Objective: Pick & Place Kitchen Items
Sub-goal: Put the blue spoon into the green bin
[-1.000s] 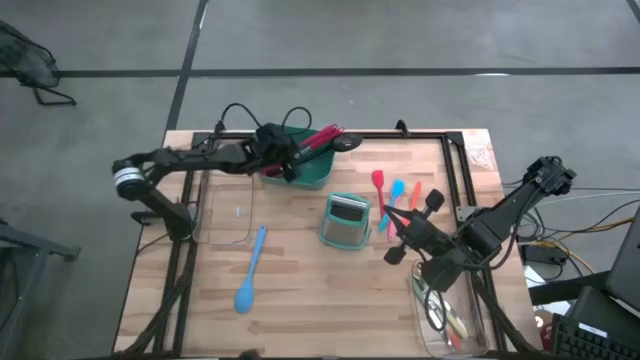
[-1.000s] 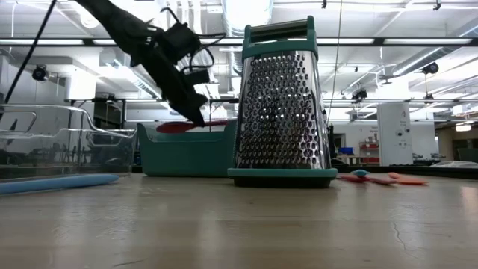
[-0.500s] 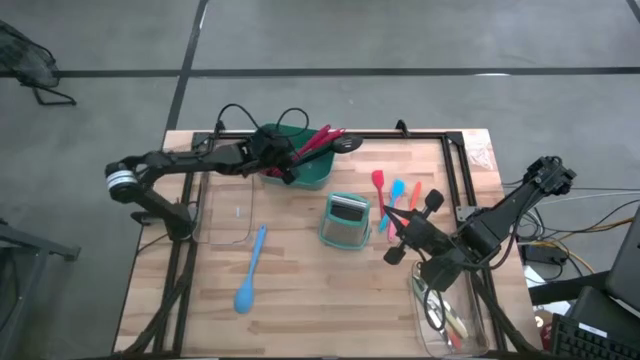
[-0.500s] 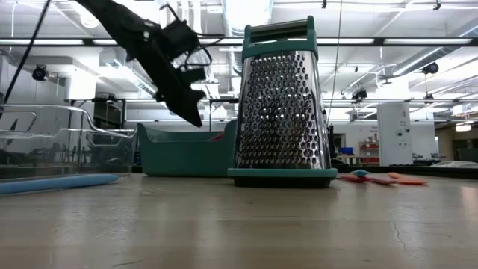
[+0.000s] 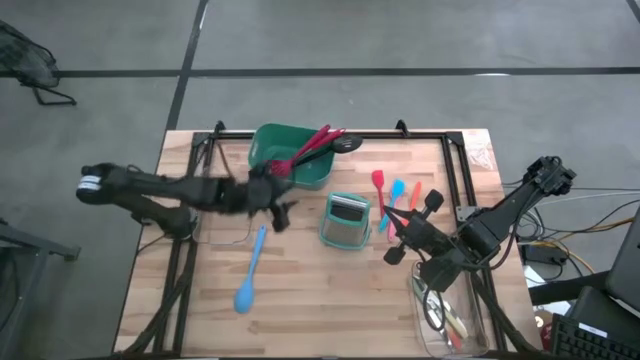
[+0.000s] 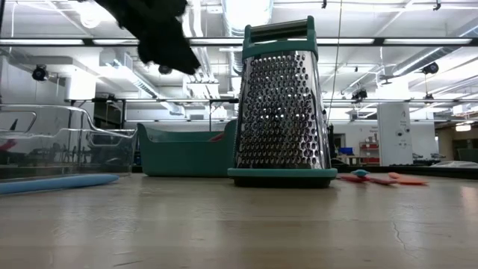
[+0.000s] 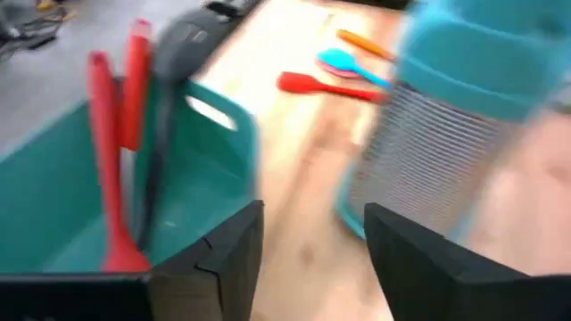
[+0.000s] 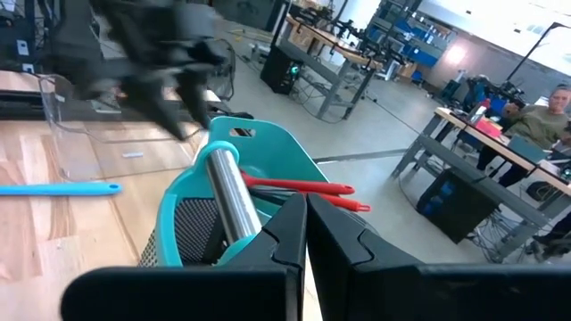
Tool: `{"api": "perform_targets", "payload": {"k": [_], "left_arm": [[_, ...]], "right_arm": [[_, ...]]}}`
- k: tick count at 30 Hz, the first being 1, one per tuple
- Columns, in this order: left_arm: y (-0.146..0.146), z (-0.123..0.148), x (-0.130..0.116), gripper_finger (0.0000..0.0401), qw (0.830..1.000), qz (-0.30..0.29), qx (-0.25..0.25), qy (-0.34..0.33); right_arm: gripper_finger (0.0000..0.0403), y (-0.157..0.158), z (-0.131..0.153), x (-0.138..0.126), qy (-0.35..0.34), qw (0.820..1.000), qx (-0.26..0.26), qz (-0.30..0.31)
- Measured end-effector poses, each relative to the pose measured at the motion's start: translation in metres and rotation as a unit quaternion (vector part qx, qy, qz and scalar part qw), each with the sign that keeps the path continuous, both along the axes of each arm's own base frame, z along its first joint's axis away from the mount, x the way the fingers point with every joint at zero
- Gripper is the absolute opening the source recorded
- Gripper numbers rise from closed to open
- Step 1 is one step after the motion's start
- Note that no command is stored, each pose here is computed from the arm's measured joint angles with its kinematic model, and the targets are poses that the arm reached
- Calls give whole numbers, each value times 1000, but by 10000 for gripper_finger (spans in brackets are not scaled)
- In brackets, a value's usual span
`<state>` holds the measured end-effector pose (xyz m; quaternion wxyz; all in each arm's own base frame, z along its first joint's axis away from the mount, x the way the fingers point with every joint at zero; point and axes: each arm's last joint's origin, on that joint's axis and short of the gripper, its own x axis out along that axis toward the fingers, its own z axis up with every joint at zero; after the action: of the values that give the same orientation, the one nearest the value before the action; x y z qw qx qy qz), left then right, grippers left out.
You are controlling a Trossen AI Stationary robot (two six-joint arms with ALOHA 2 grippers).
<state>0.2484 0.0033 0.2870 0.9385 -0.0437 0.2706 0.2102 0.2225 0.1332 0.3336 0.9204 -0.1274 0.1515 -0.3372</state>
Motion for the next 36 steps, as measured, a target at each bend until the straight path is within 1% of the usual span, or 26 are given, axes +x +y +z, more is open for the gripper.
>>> {"api": "perform_targets", "payload": {"k": [2,5,8,13,15,19,21,23,25,28,31,33,36], "left_arm": [[-23,0,-5,210,1000,6,-22,-6],[-55,-1,-15,213,997,17,-79,-19],[-85,-9,-23,211,995,5,-102,-8],[-133,-30,-33,211,991,-47,-121,34],[-147,-40,-35,211,988,-43,-140,46],[-167,-56,-38,210,979,-27,-175,99],[-175,-63,-41,210,975,-19,-179,133],[-183,-67,-45,210,968,-24,-182,171],[-187,-70,-49,210,959,-3,-197,204],[-189,-76,-54,210,951,44,-211,221],[-185,-83,-59,210,942,119,-216,226],[-183,-89,-60,210,936,171,-220,216],[-182,-99,-60,210,934,199,-217,201]], "right_arm": [[9,0,0,0,0,1000,0,0],[8,0,0,0,-1,1000,0,0],[8,0,1,1,-3,1000,2,-2],[9,-2,1,2,-5,1000,2,-6],[8,-3,0,3,-4,1000,2,-8],[8,-3,0,3,-4,1000,2,-9],[8,-4,0,3,-4,1000,2,-9],[8,-3,0,3,-4,1000,1,-9],[8,-4,0,3,-4,1000,2,-9],[8,-3,0,3,-6,1000,4,-9],[8,-3,0,3,-7,1000,5,-9],[8,-3,0,3,-7,1000,6,-8],[8,-3,-1,4,-3,1000,13,-1]]}}
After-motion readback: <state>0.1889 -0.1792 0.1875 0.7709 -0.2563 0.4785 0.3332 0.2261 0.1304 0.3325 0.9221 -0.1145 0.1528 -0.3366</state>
